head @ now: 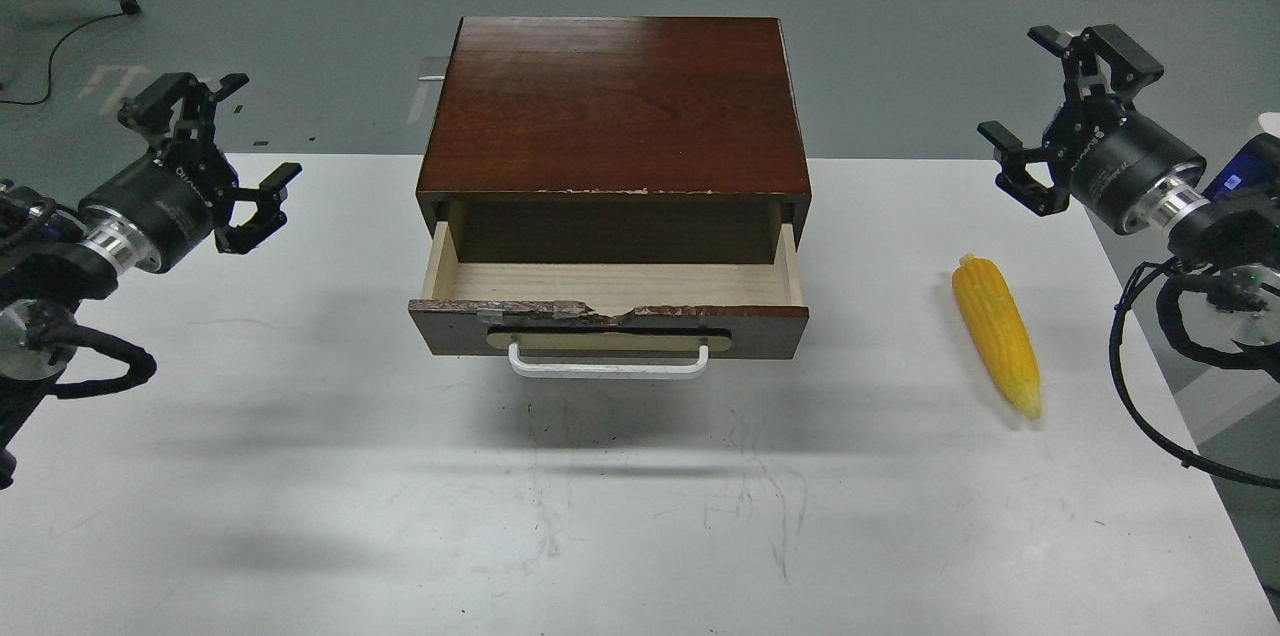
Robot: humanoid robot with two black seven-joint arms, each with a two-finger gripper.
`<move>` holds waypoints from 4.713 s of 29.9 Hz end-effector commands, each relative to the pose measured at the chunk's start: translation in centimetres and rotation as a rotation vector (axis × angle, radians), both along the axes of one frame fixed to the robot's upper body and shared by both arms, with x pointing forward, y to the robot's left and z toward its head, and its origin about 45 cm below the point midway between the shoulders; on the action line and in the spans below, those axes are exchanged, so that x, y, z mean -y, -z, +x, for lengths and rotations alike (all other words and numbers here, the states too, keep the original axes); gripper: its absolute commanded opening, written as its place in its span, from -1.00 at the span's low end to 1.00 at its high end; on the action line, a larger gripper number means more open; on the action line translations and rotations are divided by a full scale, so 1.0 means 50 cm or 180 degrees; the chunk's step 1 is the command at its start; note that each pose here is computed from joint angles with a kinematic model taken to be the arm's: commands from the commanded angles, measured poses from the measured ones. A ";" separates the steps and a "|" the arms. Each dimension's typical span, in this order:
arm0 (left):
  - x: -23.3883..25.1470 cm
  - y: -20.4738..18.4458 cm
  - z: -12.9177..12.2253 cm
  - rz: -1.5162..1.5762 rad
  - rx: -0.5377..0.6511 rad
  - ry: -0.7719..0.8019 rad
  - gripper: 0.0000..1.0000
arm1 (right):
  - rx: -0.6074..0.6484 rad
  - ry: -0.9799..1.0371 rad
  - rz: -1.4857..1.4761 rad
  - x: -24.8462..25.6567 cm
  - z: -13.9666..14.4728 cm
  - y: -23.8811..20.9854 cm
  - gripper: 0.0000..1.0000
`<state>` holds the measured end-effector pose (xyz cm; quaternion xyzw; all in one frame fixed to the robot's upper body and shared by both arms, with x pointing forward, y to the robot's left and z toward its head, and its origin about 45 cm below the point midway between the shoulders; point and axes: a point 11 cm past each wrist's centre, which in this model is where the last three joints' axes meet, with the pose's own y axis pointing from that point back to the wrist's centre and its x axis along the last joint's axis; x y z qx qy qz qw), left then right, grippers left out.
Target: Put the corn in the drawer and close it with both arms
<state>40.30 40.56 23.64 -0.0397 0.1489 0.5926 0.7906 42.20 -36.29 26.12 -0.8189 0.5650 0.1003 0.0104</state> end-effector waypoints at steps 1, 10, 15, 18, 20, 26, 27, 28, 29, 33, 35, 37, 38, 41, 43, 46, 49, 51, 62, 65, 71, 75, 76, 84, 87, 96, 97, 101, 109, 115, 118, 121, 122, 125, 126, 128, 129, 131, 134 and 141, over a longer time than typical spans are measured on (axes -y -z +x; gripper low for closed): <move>0.004 -0.008 -0.002 0.0003 0.0038 0.0057 0.96 | -0.0010 0.0016 -0.0007 0.002 0.000 0.001 1.00; 0.013 -0.027 -0.001 -0.0004 0.0096 0.0079 0.96 | 0.0006 0.0013 -0.0001 -0.001 0.002 0.000 1.00; 0.005 -0.033 0.001 0.0018 0.0104 0.0038 0.96 | -0.0012 0.0021 -0.0018 0.002 0.001 0.004 1.00; 0.005 -0.033 0.001 0.0018 0.0108 0.0032 0.96 | -0.0005 0.0063 -0.0035 0.012 0.001 0.002 1.00; 0.006 -0.034 0.001 0.0015 0.0114 0.0034 0.96 | -0.0006 0.0069 -0.0032 0.013 0.001 0.002 1.00; 0.006 -0.041 0.004 0.0033 0.0131 0.0044 0.96 | -0.0027 0.0134 -0.0145 0.041 -0.005 -0.002 1.00; 0.007 -0.045 0.006 0.0033 0.0145 0.0048 0.96 | -0.0021 0.0183 -0.0181 0.052 -0.006 -0.006 1.00; 0.006 -0.047 0.007 0.0042 0.0150 0.0048 0.96 | -0.0029 0.0200 -0.0194 0.055 -0.007 -0.004 1.00; 0.007 -0.048 0.008 0.0047 0.0155 0.0051 0.96 | -0.0037 0.0241 -0.0227 0.062 -0.008 -0.003 1.00; 0.007 -0.048 0.008 0.0059 0.0160 0.0054 0.96 | -0.0092 0.0329 -0.0303 0.075 -0.015 0.009 1.00; 0.007 -0.048 0.008 0.0059 0.0160 0.0054 0.96 | -0.0101 0.0323 -0.0300 0.074 -0.017 0.013 1.00; 0.007 -0.047 0.007 0.0059 0.0156 0.0053 0.96 | -0.0101 0.0327 -0.0301 0.074 -0.017 0.013 1.00; 0.008 -0.046 0.007 0.0061 0.0152 0.0055 0.96 | -0.0059 0.0366 -0.0286 0.079 -0.013 0.005 1.00; 0.004 -0.048 0.006 0.0072 0.0158 0.0047 0.96 | 0.0012 0.0520 -0.0270 0.104 -0.006 -0.006 1.00; -0.003 -0.053 0.005 0.0100 0.0161 0.0040 0.96 | 0.0075 0.0619 -0.0243 0.123 0.000 -0.018 1.00; -0.009 -0.057 0.004 0.0133 0.0163 0.0044 0.96 | 0.0115 0.0684 -0.0222 0.130 0.005 -0.025 1.00; -0.010 -0.056 0.002 0.0144 0.0155 0.0044 0.96 | 0.0103 0.0644 -0.0220 0.122 0.004 -0.024 1.00; -0.010 -0.055 0.002 0.0147 0.0150 0.0042 0.96 | 0.0068 0.0658 -0.0271 0.119 0.002 -0.016 1.00; -0.013 -0.057 0.001 0.0173 0.0149 0.0042 0.96 | -0.0049 0.0623 -0.0674 0.115 -0.007 0.015 1.00; -0.013 -0.060 0.002 0.0175 0.0156 0.0045 0.96 | -0.0067 0.0336 -0.1335 0.103 -0.017 0.042 0.99; -0.019 -0.061 -0.001 0.0208 0.0139 0.0046 0.96 | 0.0177 -0.0484 -0.3441 0.085 -0.046 0.113 1.00; -0.018 -0.061 -0.001 0.0205 0.0144 0.0049 0.96 | 0.0270 -0.1085 -0.4170 0.078 -0.070 0.149 1.00; -0.019 -0.061 -0.001 0.0211 0.0143 0.0046 0.96 | 0.0278 -0.1204 -0.4360 0.083 -0.078 0.163 1.00; -0.022 -0.059 -0.003 0.0214 0.0135 0.0035 0.96 | 0.0043 -0.1486 -0.4680 0.100 -0.112 0.235 0.87; -0.024 -0.058 -0.003 0.0217 0.0135 0.0021 0.96 | -0.0001 -0.1684 -0.4622 0.065 -0.130 0.283 0.72; -0.041 -0.063 -0.009 0.0264 0.0137 -0.0003 0.96 | -0.0115 -0.1951 -0.4451 0.005 -0.137 0.327 -0.99; -0.041 -0.062 -0.009 0.0265 0.0132 -0.0002 0.96 | -0.0169 -0.1957 -0.4415 0.007 -0.136 0.326 -1.00; -0.042 -0.061 -0.010 0.0266 0.0126 -0.0008 0.96 | -0.0246 -0.1918 -0.4373 0.014 -0.118 0.305 -1.00; -0.036 -0.056 -0.009 0.0254 0.0114 0.0004 0.96 | 0.0587 -0.1050 -0.4856 0.057 0.043 0.049 -1.00; -0.041 -0.058 -0.010 0.0272 0.0111 -0.0004 0.96 | 0.2229 -0.1433 -0.5682 -0.127 0.110 -0.195 -1.00; -0.041 -0.059 -0.009 0.0274 0.0115 -0.0007 0.96 | 0.3179 -0.2074 -0.6178 -0.246 0.070 -0.225 -1.00; -0.043 -0.059 -0.010 0.0280 0.0114 -0.0021 0.96 | 0.4279 -0.2898 -0.6546 -0.376 0.001 -0.191 -1.00; -0.044 -0.059 -0.010 0.0285 0.0110 -0.0022 0.96 | 0.4462 -0.3061 -0.6558 -0.400 -0.013 -0.174 -1.00; -0.050 -0.064 -0.011 0.0308 0.0120 -0.0033 0.96 | 0.4820 -0.3751 -0.6371 -0.485 -0.060 -0.073 -1.00; -0.052 -0.066 -0.012 0.0315 0.0121 -0.0033 0.96 | 0.4851 -0.3811 -0.6364 -0.493 -0.061 -0.063 -1.00; -0.058 -0.072 -0.012 0.0333 0.0135 -0.0046 0.96 | 0.4970 -0.3818 -0.6400 -0.521 -0.050 -0.060 -1.00; -0.065 -0.076 -0.014 0.0356 0.0139 -0.0055 0.96 | 0.5066 -0.3809 -0.6386 -0.541 -0.048 -0.062 -1.00; -0.070 -0.079 -0.016 0.0375 0.0142 -0.0064 0.96 | 0.5174 -0.3843 -0.6358 -0.573 -0.050 -0.056 -1.00; -0.072 -0.081 -0.016 0.0376 0.0151 -0.0070 0.96 | 0.5275 -0.3940 -0.6294 -0.608 -0.060 -0.035 -1.00; -0.084 -0.083 -0.020 0.0416 0.0139 -0.0098 0.96 | 0.4918 -0.3837 -0.5908 -0.629 -0.067 -0.016 0.94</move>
